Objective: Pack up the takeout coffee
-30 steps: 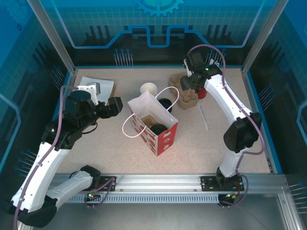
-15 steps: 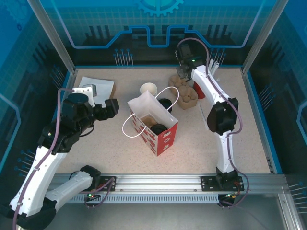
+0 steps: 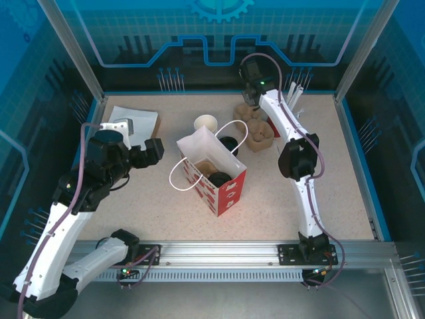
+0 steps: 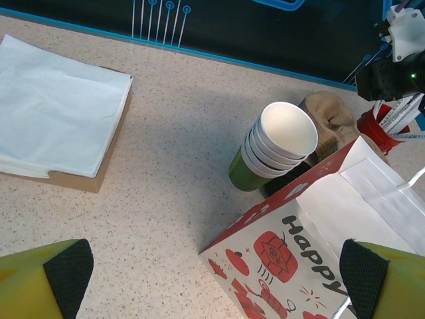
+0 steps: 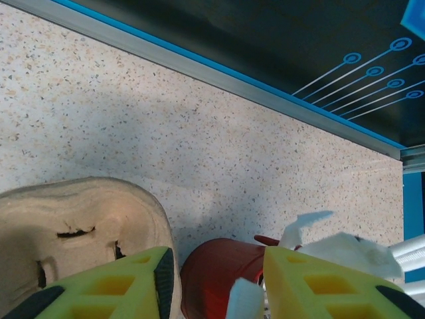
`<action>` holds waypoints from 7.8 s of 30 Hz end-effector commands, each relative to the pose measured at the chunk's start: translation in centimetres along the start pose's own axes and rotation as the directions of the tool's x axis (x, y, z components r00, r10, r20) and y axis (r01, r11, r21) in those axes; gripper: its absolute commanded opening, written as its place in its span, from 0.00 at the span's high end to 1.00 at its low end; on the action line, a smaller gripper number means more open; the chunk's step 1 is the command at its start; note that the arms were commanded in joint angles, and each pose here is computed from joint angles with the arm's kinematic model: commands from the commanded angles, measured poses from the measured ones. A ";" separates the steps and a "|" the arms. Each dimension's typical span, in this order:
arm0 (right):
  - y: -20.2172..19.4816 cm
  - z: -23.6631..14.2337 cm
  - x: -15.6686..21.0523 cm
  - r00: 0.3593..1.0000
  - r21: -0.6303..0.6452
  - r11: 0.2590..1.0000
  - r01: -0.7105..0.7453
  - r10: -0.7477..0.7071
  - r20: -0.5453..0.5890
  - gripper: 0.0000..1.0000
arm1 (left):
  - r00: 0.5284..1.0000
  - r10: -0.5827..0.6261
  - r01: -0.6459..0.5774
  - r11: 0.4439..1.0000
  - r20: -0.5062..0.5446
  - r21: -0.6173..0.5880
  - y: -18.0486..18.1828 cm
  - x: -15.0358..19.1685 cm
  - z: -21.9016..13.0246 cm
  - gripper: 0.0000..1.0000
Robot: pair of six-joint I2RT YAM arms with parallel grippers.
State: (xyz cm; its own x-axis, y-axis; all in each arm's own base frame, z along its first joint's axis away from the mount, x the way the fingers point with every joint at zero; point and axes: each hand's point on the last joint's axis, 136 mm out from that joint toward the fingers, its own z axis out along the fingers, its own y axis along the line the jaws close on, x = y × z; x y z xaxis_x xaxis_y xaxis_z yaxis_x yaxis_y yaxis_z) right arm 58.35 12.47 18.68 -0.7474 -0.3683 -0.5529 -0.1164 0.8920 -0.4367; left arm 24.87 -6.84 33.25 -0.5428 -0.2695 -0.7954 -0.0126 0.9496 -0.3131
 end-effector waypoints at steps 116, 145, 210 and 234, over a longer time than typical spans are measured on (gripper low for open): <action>20.1 -36.7 4.8 0.960 -0.855 0.440 0.274 -0.076 0.268 0.65 | 0.996 -0.064 0.063 0.998 0.057 0.020 0.6 0.3 -0.6 0.01; 4.8 -39.4 6.0 0.918 -0.809 0.576 0.118 0.248 0.311 0.23 | 0.994 -0.099 0.097 0.993 -0.035 -0.061 1.2 -0.7 1.8 0.01; -1.8 -31.5 12.9 0.872 -0.794 0.555 -0.248 0.485 0.067 0.00 | 0.658 0.053 -0.385 0.881 -0.751 -0.276 16.7 5.6 27.3 0.58; -1.2 -30.9 13.0 0.879 -0.800 0.541 -0.258 0.475 0.038 0.00 | 0.637 0.026 -0.365 0.890 -0.770 -0.272 18.0 6.9 28.5 0.61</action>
State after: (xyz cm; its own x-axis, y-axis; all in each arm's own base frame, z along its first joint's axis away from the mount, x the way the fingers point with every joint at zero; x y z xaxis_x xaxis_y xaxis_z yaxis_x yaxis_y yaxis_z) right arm 28.29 14.86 33.98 -0.6905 0.0851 -0.7183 -0.3891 0.7935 0.4680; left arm 44.59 3.75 7.48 -0.9913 -0.0256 -0.1294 -0.0476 0.9843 0.1698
